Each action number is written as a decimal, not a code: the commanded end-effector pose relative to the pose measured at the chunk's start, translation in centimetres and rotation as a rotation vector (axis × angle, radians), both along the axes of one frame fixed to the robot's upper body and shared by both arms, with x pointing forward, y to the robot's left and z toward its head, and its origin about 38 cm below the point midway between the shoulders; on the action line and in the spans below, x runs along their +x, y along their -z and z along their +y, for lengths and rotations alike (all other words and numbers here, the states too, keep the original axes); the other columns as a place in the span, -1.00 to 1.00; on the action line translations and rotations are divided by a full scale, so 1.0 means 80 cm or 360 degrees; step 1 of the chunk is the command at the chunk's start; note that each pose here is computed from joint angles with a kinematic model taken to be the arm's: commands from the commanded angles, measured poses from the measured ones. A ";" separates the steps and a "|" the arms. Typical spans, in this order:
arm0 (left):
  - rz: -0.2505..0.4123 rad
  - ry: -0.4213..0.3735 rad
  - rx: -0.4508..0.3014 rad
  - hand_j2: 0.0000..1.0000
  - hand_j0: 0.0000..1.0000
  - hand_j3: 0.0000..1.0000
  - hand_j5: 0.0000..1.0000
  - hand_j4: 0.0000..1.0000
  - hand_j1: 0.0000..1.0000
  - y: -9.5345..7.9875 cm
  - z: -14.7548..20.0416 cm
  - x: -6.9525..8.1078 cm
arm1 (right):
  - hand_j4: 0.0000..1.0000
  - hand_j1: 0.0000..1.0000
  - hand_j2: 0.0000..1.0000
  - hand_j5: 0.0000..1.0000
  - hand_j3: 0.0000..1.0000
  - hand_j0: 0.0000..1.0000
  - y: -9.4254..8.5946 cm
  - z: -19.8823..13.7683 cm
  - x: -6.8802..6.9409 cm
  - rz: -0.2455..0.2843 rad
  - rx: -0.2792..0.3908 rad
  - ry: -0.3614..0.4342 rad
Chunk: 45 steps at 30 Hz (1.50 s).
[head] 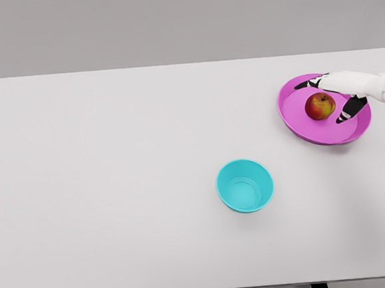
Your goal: Put the apple from the pink plate into the blue bowl with your right arm
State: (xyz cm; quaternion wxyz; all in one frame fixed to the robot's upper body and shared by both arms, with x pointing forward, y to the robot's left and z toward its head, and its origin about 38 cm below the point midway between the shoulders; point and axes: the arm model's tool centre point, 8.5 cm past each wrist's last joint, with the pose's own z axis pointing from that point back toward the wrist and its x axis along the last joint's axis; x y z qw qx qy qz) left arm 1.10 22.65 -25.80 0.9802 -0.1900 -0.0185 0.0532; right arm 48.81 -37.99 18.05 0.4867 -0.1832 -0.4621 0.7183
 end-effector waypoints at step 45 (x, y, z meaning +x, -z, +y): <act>0.0000 -0.0001 -0.0001 1.00 1.00 1.00 1.00 1.00 1.00 0.000 0.000 0.000 | 0.41 0.41 0.41 0.41 0.41 0.41 0.014 -0.001 0.002 0.0028 0.0031 -0.0069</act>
